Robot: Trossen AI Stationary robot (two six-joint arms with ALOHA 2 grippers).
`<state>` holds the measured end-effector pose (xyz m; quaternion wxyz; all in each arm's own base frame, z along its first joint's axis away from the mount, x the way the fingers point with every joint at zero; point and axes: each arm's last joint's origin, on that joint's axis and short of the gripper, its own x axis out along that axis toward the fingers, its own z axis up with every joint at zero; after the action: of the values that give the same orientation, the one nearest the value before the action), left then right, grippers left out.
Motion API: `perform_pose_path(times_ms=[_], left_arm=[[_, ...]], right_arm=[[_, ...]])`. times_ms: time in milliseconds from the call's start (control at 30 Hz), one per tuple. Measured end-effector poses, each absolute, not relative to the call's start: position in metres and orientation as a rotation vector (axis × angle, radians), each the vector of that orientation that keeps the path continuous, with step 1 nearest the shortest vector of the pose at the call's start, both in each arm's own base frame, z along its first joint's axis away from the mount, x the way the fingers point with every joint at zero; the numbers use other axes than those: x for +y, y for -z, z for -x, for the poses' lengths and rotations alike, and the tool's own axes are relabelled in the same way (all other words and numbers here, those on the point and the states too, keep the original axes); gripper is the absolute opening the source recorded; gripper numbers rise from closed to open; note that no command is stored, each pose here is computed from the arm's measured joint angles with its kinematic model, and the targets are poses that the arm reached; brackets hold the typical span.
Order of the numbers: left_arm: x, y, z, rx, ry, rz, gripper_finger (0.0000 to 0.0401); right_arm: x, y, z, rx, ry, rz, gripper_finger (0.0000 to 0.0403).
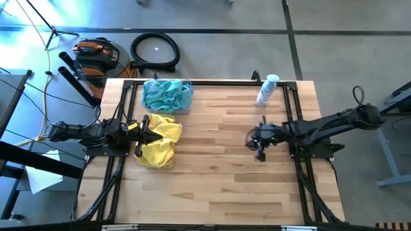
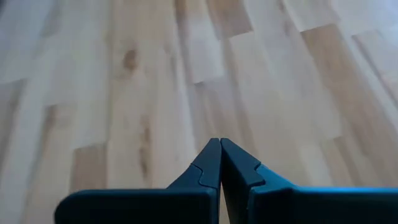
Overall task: Sort microfiber towel by color & place in baskets
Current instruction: Return to Home Position
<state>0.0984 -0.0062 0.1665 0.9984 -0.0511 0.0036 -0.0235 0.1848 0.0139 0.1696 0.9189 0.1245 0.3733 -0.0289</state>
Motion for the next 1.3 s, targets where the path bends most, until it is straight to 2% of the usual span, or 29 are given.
perform_pose_path(times_ms=[333,633,833,1300], left_arm=[[-0.006,-0.166,-0.098,0.007,0.047,0.101,0.0],[-0.006,-0.167,-0.098,0.007,0.047,0.101,0.0],[-0.006,-0.167,-0.098,0.007,0.047,0.101,0.0],[-0.006,-0.167,-0.098,0.006,0.047,0.101,0.0]], right_arm=[[0.014,-0.156,-0.132,0.43,-0.062,-0.271,0.0],[0.011,-0.155,-0.106,0.162,-0.103,-0.272,0.0],[0.009,-0.168,-0.097,-0.008,-0.075,-0.136,0.0],[0.008,-0.169,-0.097,-0.03,-0.046,0.048,0.0]])
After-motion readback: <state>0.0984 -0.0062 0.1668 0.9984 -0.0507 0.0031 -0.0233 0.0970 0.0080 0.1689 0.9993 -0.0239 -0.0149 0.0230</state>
